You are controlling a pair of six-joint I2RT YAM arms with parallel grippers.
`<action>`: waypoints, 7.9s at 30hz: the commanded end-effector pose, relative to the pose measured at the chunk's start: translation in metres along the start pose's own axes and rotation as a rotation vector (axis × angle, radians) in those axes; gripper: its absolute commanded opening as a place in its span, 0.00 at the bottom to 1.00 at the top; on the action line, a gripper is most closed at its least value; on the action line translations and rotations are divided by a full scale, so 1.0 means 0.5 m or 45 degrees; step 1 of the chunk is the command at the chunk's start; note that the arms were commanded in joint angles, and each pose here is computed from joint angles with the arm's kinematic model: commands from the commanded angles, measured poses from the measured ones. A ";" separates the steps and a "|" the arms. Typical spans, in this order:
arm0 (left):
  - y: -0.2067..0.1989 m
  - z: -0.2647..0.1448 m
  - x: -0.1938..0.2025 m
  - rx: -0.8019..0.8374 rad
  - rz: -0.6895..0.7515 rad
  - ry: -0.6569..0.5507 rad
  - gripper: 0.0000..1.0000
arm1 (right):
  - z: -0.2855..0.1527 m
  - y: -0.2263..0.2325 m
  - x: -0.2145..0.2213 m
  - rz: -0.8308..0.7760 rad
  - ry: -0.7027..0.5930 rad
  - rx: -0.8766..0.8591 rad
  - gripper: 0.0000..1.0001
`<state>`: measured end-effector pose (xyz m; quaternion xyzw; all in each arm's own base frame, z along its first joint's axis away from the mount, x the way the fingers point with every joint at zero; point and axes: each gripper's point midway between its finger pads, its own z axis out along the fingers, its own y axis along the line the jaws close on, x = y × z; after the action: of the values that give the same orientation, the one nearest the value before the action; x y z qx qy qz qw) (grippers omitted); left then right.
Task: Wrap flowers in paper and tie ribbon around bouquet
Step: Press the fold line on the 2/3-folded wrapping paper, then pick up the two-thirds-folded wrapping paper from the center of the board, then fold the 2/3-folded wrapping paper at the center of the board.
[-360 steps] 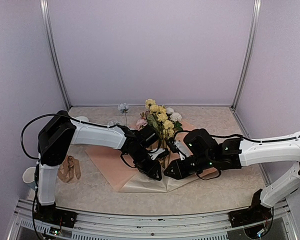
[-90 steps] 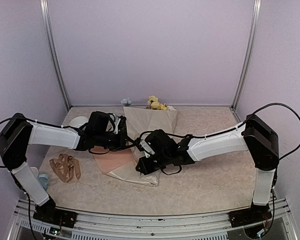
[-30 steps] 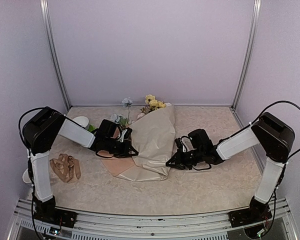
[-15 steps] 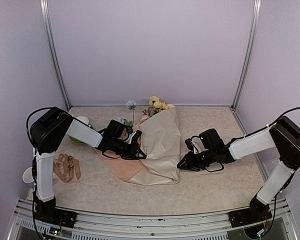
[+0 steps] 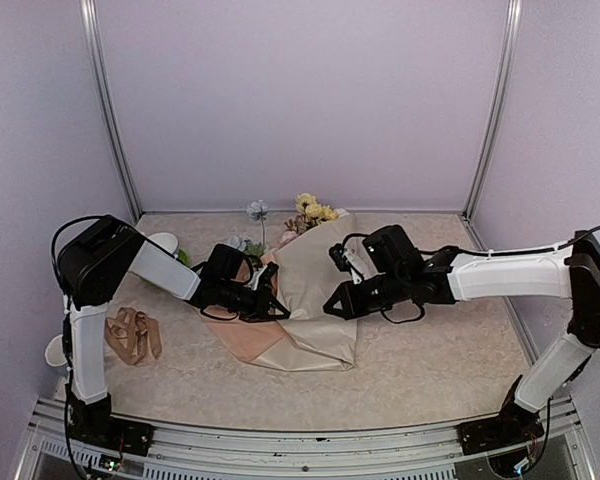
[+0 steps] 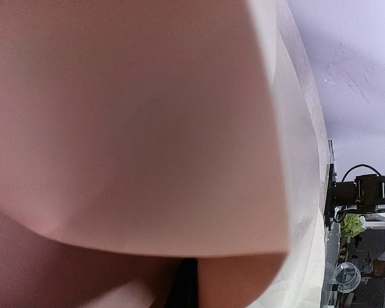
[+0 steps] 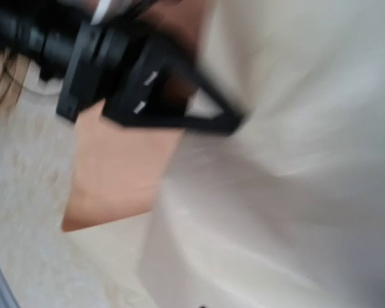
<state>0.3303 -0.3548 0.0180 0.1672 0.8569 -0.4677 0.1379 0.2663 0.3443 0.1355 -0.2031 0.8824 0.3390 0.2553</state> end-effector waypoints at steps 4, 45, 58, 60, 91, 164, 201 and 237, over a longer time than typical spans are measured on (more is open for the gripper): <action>0.021 -0.008 0.021 -0.046 -0.067 0.018 0.00 | 0.141 0.028 0.128 -0.032 0.273 -0.163 0.00; 0.035 -0.014 0.018 -0.090 -0.085 -0.008 0.00 | 0.022 -0.097 0.277 0.135 0.410 0.113 0.00; 0.036 -0.015 0.018 -0.095 -0.090 -0.012 0.00 | 0.126 0.020 0.101 -0.069 0.296 -0.053 0.00; 0.037 -0.015 0.018 -0.097 -0.088 -0.014 0.00 | 0.158 0.026 0.111 -0.069 0.336 -0.084 0.00; 0.002 -0.290 0.075 -0.595 -0.309 -0.357 0.49 | 0.228 -0.003 0.246 0.022 0.554 -0.001 0.00; -0.216 -0.119 0.073 -0.556 -0.479 -0.682 0.00 | 0.221 0.076 0.211 0.135 0.398 -0.250 0.00; -0.190 0.014 0.084 -0.501 -0.210 -0.169 0.00 | 0.234 -0.066 0.044 0.239 0.277 -0.187 0.00; -0.263 0.092 0.147 -0.624 0.309 0.117 0.00 | 0.098 -0.211 0.122 0.499 0.191 -0.026 0.00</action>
<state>0.2081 -0.4334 0.0344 0.2338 0.9387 -0.1998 0.1561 0.3143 0.3005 0.0611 -0.0656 0.9039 0.3871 0.1700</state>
